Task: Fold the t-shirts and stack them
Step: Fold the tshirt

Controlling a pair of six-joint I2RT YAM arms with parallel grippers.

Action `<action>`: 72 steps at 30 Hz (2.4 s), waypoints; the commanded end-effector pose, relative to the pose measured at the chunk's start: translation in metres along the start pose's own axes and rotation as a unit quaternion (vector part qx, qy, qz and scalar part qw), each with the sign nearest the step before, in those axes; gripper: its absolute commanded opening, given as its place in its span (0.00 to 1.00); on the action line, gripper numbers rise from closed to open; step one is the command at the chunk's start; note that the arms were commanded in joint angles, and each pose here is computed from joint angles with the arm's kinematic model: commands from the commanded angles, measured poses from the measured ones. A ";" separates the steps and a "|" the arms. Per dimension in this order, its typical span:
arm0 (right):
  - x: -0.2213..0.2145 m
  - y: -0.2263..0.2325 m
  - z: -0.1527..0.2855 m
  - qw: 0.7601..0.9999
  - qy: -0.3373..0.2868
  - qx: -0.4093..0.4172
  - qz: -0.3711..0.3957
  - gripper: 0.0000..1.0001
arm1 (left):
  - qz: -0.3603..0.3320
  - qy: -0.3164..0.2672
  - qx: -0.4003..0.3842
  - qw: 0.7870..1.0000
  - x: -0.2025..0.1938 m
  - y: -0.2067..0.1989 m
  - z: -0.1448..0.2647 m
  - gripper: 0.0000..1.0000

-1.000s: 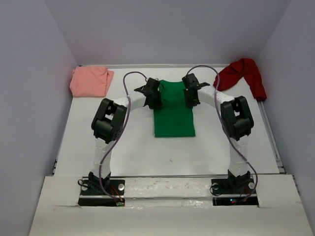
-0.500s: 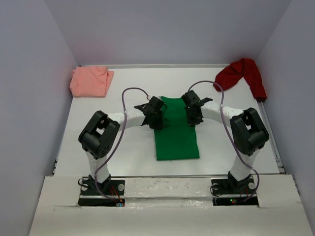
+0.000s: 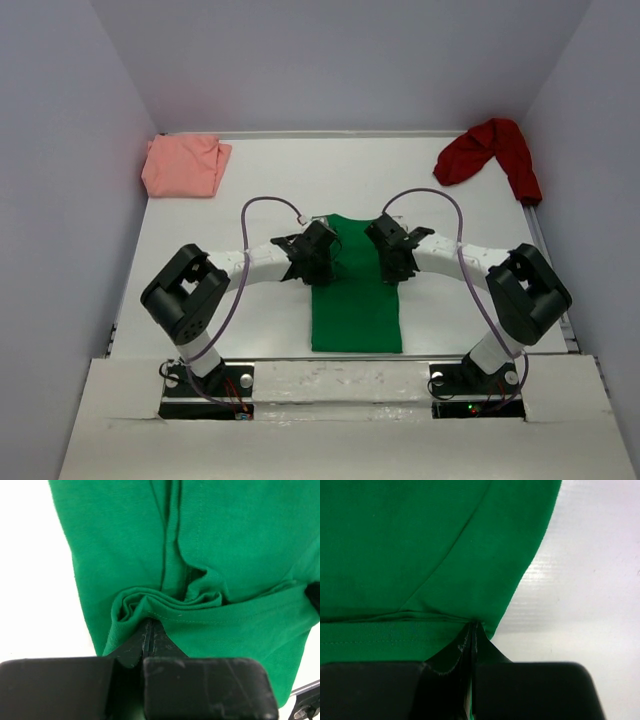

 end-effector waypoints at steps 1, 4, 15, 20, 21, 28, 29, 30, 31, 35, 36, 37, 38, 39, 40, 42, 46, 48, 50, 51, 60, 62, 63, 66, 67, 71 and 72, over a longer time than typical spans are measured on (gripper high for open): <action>-0.004 0.000 0.005 1.000 -0.014 -0.010 -0.017 0.00 | 0.004 -0.037 0.020 0.999 0.003 0.003 0.009 0.00; -0.002 0.000 0.004 1.000 -0.019 -0.017 -0.017 0.00 | -0.001 -0.057 0.038 0.998 0.009 0.003 0.012 0.00; 0.026 0.011 -0.001 0.999 -0.033 -0.034 -0.003 0.00 | -0.026 -0.074 0.049 0.996 0.027 -0.013 0.009 0.00; 0.034 0.017 -0.006 0.999 -0.030 -0.030 0.002 0.00 | -0.032 -0.047 0.046 0.997 0.024 -0.014 -0.010 0.00; 0.035 0.017 -0.007 0.999 -0.030 -0.031 0.004 0.00 | -0.034 -0.043 0.044 0.998 0.023 -0.014 -0.013 0.00; 0.040 0.027 -0.025 0.999 -0.014 -0.028 0.017 0.00 | -0.034 -0.022 0.041 0.998 0.026 -0.009 -0.029 0.00; 0.040 0.028 -0.028 0.999 -0.011 -0.029 0.020 0.00 | -0.034 -0.023 0.042 0.998 0.028 -0.009 -0.030 0.00; 0.041 0.029 -0.030 0.999 -0.009 -0.030 0.021 0.00 | -0.033 -0.023 0.043 0.998 0.029 -0.008 -0.032 0.00; 0.043 0.031 -0.034 0.999 -0.007 -0.030 0.025 0.00 | -0.030 -0.021 0.044 0.998 0.032 -0.006 -0.034 0.00; 0.055 0.028 -0.044 0.999 -0.004 -0.030 0.023 0.00 | -0.029 -0.027 0.045 0.998 0.045 -0.004 -0.036 0.00; 0.057 0.029 -0.045 0.999 -0.005 -0.029 0.026 0.00 | -0.027 -0.028 0.045 0.998 0.049 -0.004 -0.037 0.00; 0.061 0.026 -0.047 0.999 -0.006 -0.031 0.027 0.00 | -0.026 -0.027 0.044 0.998 0.052 -0.003 -0.037 0.00; 0.066 0.025 -0.049 0.999 -0.007 -0.030 0.023 0.00 | -0.024 -0.031 0.046 0.998 0.060 -0.001 -0.038 0.00; 0.069 0.026 -0.049 0.999 -0.009 -0.028 0.028 0.00 | -0.023 -0.032 0.048 0.998 0.063 0.000 -0.039 0.00; 0.073 0.023 -0.052 0.999 -0.008 -0.029 0.024 0.00 | -0.022 -0.033 0.051 0.998 0.067 0.002 -0.040 0.00; 0.081 0.022 -0.056 0.999 -0.006 -0.028 0.025 0.00 | -0.017 -0.040 0.049 0.998 0.080 0.002 -0.040 0.00; 0.098 0.015 -0.062 0.999 -0.006 -0.028 0.016 0.00 | -0.015 -0.037 0.055 0.998 0.096 0.006 -0.047 0.00; 0.104 0.012 -0.067 0.999 -0.003 -0.034 0.015 0.00 | -0.013 -0.040 0.050 0.998 0.105 0.004 -0.048 0.00; 0.111 0.009 -0.069 0.999 -0.002 -0.033 0.012 0.00 | -0.011 -0.037 0.054 0.998 0.109 0.007 -0.053 0.00; 0.114 0.005 -0.071 0.999 0.000 -0.034 0.007 0.00 | -0.012 -0.041 0.048 0.998 0.114 0.003 -0.053 0.00; 0.135 -0.007 -0.081 0.999 0.003 -0.052 0.008 0.00 | -0.012 -0.029 0.050 0.998 0.117 0.001 -0.066 0.00; 0.137 -0.008 -0.079 0.999 -0.004 -0.052 0.012 0.00 | -0.011 -0.043 0.051 0.998 0.120 0.000 -0.061 0.00; 0.138 -0.008 -0.076 0.999 -0.007 -0.052 0.014 0.00 | -0.011 -0.045 0.054 0.997 0.119 0.002 -0.060 0.00; 0.140 -0.010 -0.071 0.998 -0.016 -0.050 0.019 0.00 | -0.009 -0.063 0.056 0.996 0.123 0.000 -0.051 0.00; 0.140 -0.010 -0.069 0.999 -0.019 -0.047 0.019 0.00 | -0.005 -0.072 0.059 0.996 0.125 0.000 -0.046 0.00; 0.144 -0.011 -0.060 0.998 -0.036 -0.044 0.017 0.00 | -0.001 -0.088 0.055 0.995 0.128 -0.002 -0.037 0.01; 0.144 -0.012 -0.058 0.998 -0.039 -0.046 0.016 0.00 | -0.001 -0.091 0.055 0.994 0.129 -0.003 -0.035 0.01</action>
Point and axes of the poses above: each gripper's point midway between its finger pads, its own z axis back along the fingers, its own y axis along the line the jaws close on, x = y × z, the point moved 10 cm from there along z, back along the fingers, and after that the axes turned 5 degrees about z, right-handed, at the moved point
